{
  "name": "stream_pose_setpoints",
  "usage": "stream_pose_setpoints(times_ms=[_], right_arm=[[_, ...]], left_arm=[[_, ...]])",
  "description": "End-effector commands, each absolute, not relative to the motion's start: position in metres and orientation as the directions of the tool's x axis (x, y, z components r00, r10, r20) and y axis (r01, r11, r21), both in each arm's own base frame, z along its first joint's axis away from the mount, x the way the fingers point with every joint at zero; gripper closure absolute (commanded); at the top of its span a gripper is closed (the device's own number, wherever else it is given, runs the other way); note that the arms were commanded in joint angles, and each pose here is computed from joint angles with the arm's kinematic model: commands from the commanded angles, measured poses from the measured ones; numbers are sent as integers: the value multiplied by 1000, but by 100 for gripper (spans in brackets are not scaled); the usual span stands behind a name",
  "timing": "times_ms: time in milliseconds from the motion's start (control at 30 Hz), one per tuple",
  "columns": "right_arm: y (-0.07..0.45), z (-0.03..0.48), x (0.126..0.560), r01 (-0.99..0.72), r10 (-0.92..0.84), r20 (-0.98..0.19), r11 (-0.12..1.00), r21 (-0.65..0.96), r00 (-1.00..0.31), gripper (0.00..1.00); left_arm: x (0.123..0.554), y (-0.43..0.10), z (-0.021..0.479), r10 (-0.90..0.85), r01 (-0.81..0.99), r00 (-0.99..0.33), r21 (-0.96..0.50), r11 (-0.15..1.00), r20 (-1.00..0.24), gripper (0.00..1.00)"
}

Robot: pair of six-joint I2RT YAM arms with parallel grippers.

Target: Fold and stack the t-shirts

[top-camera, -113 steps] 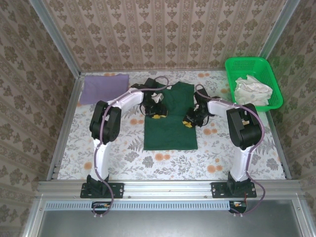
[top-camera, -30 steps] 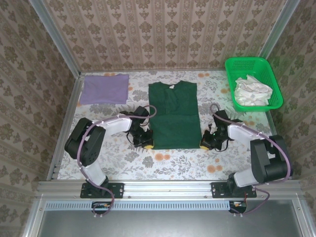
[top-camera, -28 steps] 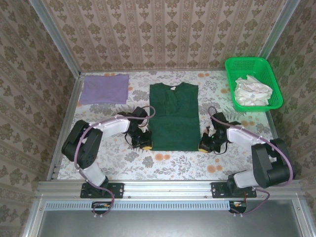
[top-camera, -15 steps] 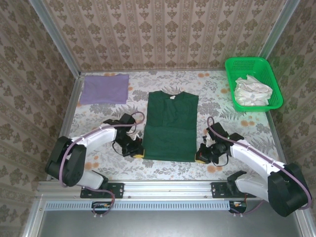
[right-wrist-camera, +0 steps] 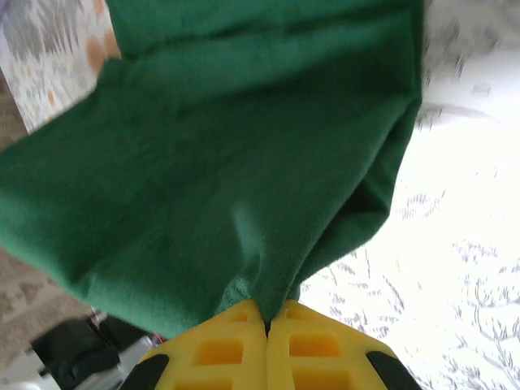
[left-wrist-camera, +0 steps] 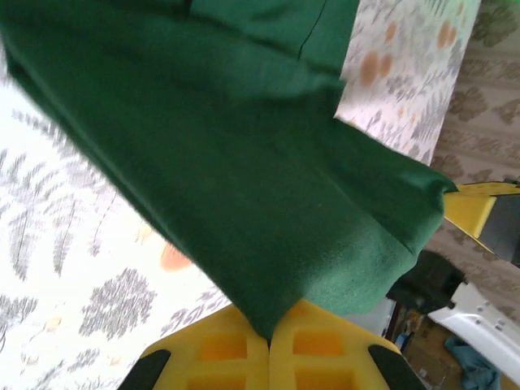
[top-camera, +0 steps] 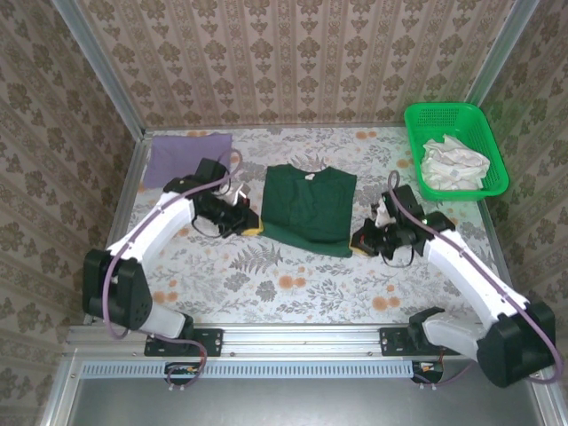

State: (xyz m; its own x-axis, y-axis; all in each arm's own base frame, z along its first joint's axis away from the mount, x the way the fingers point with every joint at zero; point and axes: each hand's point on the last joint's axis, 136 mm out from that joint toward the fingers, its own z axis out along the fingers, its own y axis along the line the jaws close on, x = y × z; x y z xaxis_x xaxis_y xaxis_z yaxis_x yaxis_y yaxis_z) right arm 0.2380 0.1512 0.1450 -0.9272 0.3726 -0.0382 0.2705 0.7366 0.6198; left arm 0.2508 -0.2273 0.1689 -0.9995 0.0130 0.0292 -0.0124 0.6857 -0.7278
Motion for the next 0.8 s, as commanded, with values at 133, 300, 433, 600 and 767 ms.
stream_pose_setpoints(times_ms=[133, 300, 433, 600, 767], right_arm=[[139, 153, 326, 376, 507, -41, 689, 619, -861, 100], [132, 150, 374, 450, 548, 8, 679, 580, -837, 100], [118, 129, 425, 529, 604, 50, 651, 544, -795, 100], [94, 84, 489, 644, 678, 113, 613, 457, -726, 82], [76, 79, 506, 701, 723, 112, 601, 385, -682, 48]], left_arm=[[339, -260, 182, -66, -56, -998, -795, 604, 20, 100], [405, -268, 186, -109, -70, -994, -809, 584, 8, 100], [469, -260, 170, -201, -137, -979, -806, 576, 23, 100], [555, -260, 130, -352, -274, -931, -828, 489, 101, 89], [619, -260, 157, -440, -211, -898, -896, 391, 20, 9]])
